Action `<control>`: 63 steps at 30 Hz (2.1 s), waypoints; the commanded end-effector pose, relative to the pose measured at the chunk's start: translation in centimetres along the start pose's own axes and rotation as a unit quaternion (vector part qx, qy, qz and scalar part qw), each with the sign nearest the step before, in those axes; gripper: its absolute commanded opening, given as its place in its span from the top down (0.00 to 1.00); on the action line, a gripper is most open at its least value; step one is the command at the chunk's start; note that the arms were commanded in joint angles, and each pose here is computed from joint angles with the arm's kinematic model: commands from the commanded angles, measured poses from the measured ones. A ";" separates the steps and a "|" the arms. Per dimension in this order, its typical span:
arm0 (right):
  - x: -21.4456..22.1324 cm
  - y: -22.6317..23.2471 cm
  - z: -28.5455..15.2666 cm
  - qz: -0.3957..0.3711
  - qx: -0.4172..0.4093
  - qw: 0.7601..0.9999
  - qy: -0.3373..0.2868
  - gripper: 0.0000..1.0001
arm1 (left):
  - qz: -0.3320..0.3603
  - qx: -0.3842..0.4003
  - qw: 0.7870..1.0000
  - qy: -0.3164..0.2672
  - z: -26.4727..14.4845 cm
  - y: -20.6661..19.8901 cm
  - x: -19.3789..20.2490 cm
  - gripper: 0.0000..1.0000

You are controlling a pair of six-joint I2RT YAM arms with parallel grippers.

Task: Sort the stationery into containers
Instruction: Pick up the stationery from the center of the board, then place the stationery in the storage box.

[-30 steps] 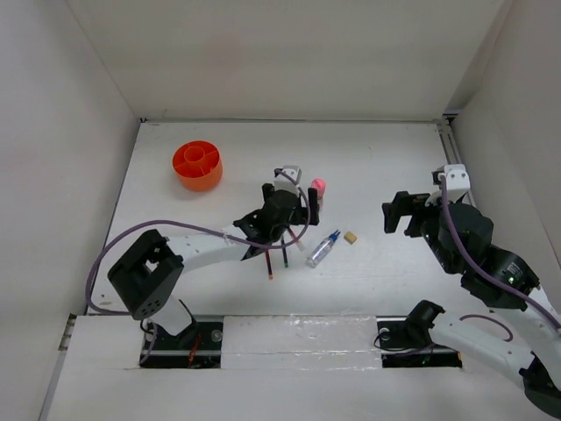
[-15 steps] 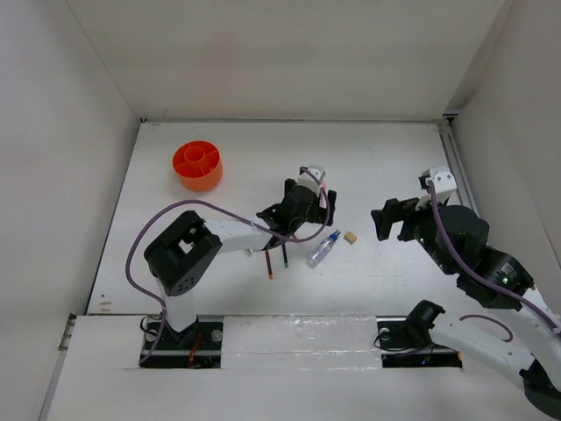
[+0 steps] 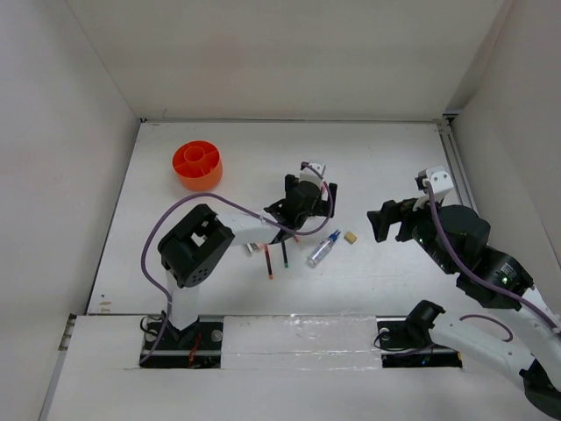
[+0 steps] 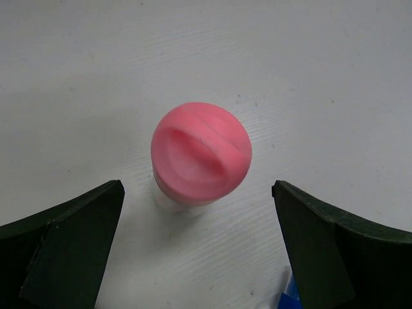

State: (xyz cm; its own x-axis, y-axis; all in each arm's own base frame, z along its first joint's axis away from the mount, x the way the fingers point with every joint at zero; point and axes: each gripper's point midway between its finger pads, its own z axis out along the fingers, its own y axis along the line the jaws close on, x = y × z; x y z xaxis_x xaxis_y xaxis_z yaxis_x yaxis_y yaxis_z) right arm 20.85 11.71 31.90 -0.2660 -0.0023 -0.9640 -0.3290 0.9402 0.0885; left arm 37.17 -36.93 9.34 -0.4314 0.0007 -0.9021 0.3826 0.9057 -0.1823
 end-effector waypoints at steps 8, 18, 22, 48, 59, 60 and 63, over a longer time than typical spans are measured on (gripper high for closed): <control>-1.6 0.8 0.3 0.003 -0.019 0.999 -0.030 0.00 | -0.028 -0.025 0.998 -0.053 1.2 1.0 -3.3 0.00; -1.6 0.8 0.3 0.003 -0.019 0.999 -0.030 0.00 | -0.018 -0.016 0.998 -0.049 2.2 0.4 -3.2 0.17; -1.6 0.8 0.3 0.003 -0.019 0.999 -0.030 0.00 | -0.018 -0.010 0.999 -0.047 2.2 0.2 -3.1 0.35; -2.3 0.0 -1.2 0.014 -0.013 0.999 -0.048 0.00 | -0.053 -0.042 0.992 -0.111 -2.3 1.5 -19.6 1.00; -3.6 2.6 -1.1 0.045 -0.078 0.993 -0.077 0.00 | -0.124 -0.265 0.944 -0.150 -7.3 20.2 -32.0 1.00; -3.6 2.6 -1.1 0.045 -0.078 0.993 -0.077 0.00 | -0.133 -0.274 0.941 -0.146 -7.4 21.8 -32.2 1.00; -3.2 3.9 -0.8 0.048 -0.112 0.990 -0.077 0.00 | -0.155 -0.313 0.925 -0.149 -8.8 28.1 -32.9 1.00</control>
State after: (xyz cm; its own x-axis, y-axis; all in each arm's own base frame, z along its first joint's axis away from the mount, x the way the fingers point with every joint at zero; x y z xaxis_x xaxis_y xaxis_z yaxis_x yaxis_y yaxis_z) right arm 19.90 13.45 34.02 -0.2033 0.0890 -0.9751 -0.4332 0.8849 0.1711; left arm 54.60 -12.85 38.71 -0.1170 -0.3145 -0.9420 -0.2095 0.9350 -0.2861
